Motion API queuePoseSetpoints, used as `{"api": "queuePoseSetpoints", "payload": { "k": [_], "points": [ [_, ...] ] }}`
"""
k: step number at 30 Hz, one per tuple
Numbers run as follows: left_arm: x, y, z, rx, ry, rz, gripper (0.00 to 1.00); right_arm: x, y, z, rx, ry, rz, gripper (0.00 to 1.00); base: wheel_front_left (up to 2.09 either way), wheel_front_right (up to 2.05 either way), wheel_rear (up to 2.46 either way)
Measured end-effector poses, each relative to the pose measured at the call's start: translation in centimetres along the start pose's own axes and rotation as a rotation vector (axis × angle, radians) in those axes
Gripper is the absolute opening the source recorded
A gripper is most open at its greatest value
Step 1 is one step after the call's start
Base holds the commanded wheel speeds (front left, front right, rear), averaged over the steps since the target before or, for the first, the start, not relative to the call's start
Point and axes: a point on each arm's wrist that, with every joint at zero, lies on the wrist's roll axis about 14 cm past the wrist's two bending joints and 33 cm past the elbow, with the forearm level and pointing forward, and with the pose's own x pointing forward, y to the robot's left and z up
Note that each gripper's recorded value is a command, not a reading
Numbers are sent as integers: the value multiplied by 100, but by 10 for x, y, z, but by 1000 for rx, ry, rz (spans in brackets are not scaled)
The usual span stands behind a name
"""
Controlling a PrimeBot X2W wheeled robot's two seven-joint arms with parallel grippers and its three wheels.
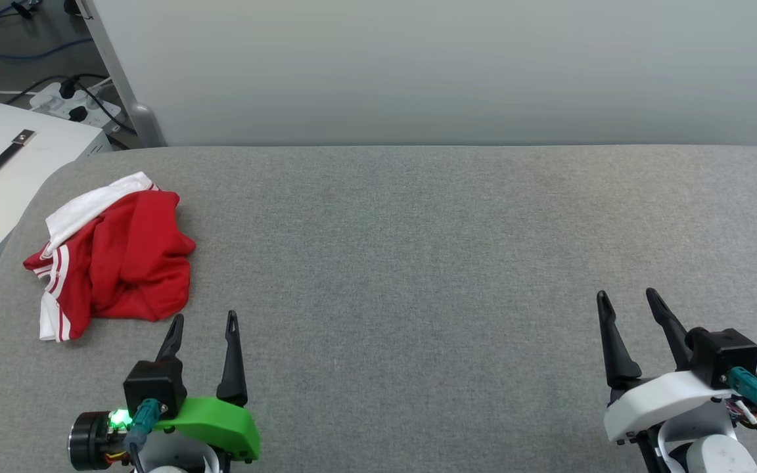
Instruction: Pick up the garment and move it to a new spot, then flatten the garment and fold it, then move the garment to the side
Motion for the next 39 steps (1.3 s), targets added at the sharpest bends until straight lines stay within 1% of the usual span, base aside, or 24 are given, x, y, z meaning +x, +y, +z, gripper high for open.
{"api": "queuePoseSetpoints", "payload": {
  "k": [13, 23, 26, 31, 33, 39],
  "points": [
    [-1, -2, -4, -12, -3, -10, 100, 1, -1, 2, 22, -23, -5, 100, 0, 0, 0],
    [-5, 3, -5, -12, -10, 6, 100, 5, 4, 2, 25, -33, 9, 100, 0, 0, 0],
    [-8, 9, -6, -12, -13, 23, 100, 8, 12, 0, 18, -30, 34, 100, 0, 0, 0],
    [-19, 29, -5, -10, -20, 86, 100, 16, 40, -7, 19, -16, 119, 100, 0, 0, 0],
    [-24, 38, -6, -8, -20, 116, 100, 18, 52, -10, 41, -12, 151, 100, 0, 0, 0],
    [-43, 60, -6, -6, -26, 187, 100, 24, 90, -16, 57, 3, 260, 100, 0, 0, 0]
  ]
}}
